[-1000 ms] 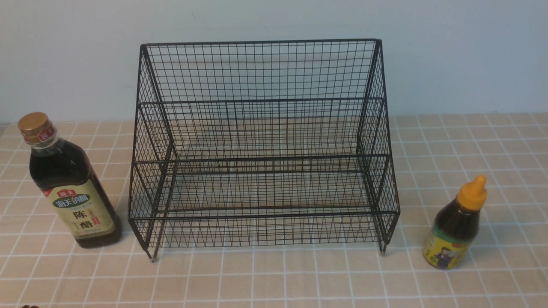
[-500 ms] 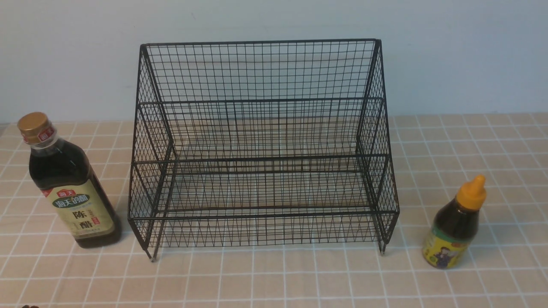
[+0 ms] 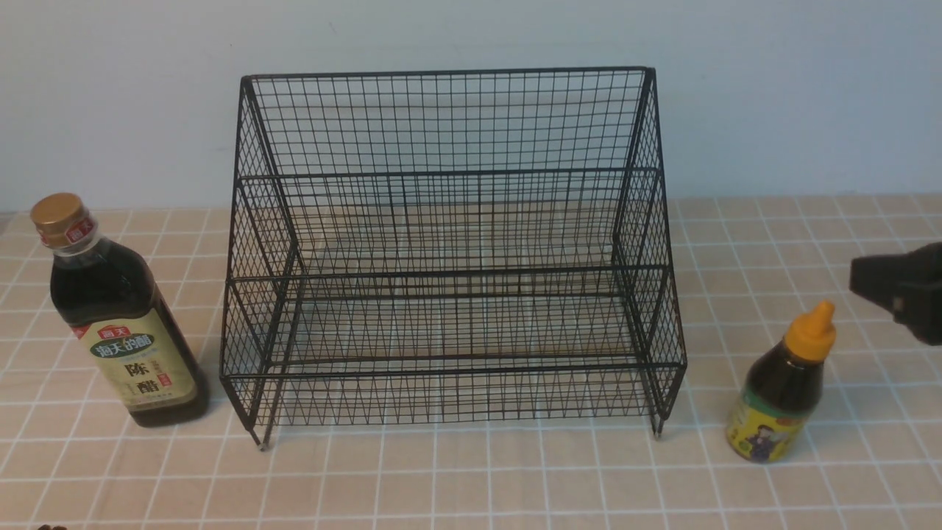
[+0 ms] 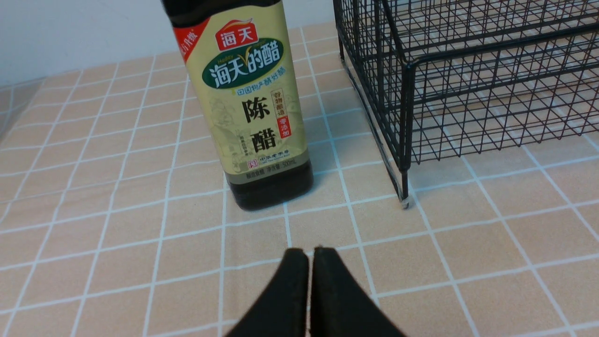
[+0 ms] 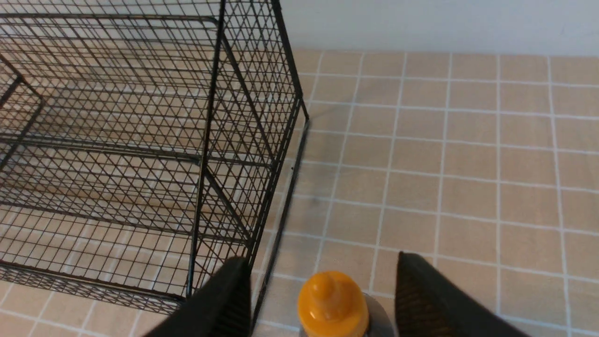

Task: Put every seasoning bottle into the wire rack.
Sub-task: Use the right arm to grab the condiment bottle closest to it

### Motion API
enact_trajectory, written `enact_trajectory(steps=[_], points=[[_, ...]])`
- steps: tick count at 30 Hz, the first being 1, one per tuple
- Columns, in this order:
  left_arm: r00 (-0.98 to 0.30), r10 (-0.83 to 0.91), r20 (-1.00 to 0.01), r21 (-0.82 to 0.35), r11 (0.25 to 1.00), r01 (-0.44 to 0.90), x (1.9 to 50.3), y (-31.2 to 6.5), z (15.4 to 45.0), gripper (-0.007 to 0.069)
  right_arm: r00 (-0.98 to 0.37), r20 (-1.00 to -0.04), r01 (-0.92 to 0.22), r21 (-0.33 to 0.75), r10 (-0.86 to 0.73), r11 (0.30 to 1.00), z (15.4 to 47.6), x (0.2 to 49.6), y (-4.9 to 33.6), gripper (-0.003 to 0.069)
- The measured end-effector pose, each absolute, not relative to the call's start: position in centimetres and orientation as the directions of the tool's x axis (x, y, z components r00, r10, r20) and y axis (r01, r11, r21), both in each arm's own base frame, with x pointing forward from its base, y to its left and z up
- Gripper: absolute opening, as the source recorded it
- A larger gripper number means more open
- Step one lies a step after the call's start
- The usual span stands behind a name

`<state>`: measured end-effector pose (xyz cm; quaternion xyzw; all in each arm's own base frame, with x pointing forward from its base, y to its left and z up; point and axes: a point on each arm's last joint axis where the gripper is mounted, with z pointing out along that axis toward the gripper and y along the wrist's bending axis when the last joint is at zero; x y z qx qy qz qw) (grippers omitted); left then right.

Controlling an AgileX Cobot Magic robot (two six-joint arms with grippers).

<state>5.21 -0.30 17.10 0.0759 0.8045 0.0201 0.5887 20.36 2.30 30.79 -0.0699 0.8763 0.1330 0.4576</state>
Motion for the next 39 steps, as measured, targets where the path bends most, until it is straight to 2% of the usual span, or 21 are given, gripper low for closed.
enact_trajectory(steps=[1,2,5,8,25,28,30,31,32,33,34,35,39], points=[[-0.295,0.146,-0.944,0.122,0.988,0.098,5.2,-0.3,17.1,-0.0007,-0.588,-0.809,-0.247,0.174,-0.005,0.953,30.3,20.8,2.3,0.0469],[-0.295,0.146,-0.944,0.122,0.988,0.098,5.2,-0.3,17.1,-0.0007,-0.591,-0.807,-0.248,0.174,-0.006,0.953,30.2,20.9,2.3,0.0475],[-0.295,0.146,-0.944,0.122,0.988,0.098,5.2,-0.3,17.1,-0.0007,-0.645,-0.764,-0.235,0.213,0.012,0.948,28.8,22.1,2.4,0.0563],[-0.295,0.146,-0.944,0.122,0.988,0.098,5.2,-0.3,17.1,-0.0007,-0.680,-0.733,-0.225,0.234,0.020,0.946,27.8,22.9,2.4,0.0590],[-0.295,0.146,-0.944,0.122,0.988,0.098,5.2,-0.3,17.1,-0.0007,-0.731,-0.678,-0.280,0.195,-0.077,0.940,24.7,25.2,2.4,0.0589],[-0.295,0.146,-0.944,0.122,0.988,0.098,5.2,-0.3,17.1,-0.0007,-0.746,-0.661,-0.279,0.197,-0.083,0.940,24.1,25.5,2.4,0.0566],[-0.295,0.146,-0.944,0.122,0.988,0.098,5.2,-0.3,17.1,-0.0007,-0.753,-0.653,-0.279,0.199,-0.085,0.939,23.8,25.6,2.4,0.0524],[-0.295,0.146,-0.944,0.122,0.988,0.098,5.2,-0.3,17.1,-0.0007,-0.755,-0.650,-0.278,0.201,-0.085,0.939,23.7,25.7,2.4,0.0472],[-0.295,0.146,-0.944,0.122,0.988,0.098,5.2,-0.3,17.1,-0.0007,-0.755,-0.650,-0.278,0.202,-0.084,0.939,23.7,25.7,2.4,0.0472],[-0.295,0.146,-0.944,0.122,0.988,0.098,5.2,-0.3,17.1,-0.0007,-0.756,-0.650,-0.276,0.205,-0.081,0.939,23.7,25.7,2.4,0.0375],[-0.295,0.146,-0.944,0.122,0.988,0.098,5.2,-0.3,17.1,-0.0007,-0.755,-0.650,-0.278,0.202,-0.083,0.939,23.7,25.7,2.4,0.0314],[-0.295,0.146,-0.944,0.122,0.988,0.098,5.2,-0.3,17.1,-0.0007,-0.749,-0.656,-0.279,0.192,-0.088,0.941,23.7,25.8,2.4,0.0295],[-0.295,0.146,-0.944,0.122,0.988,0.098,5.2,-0.3,17.1,-0.0007,-0.743,-0.661,-0.291,0.183,-0.101,0.939,23.8,25.8,2.4,0.0298]])
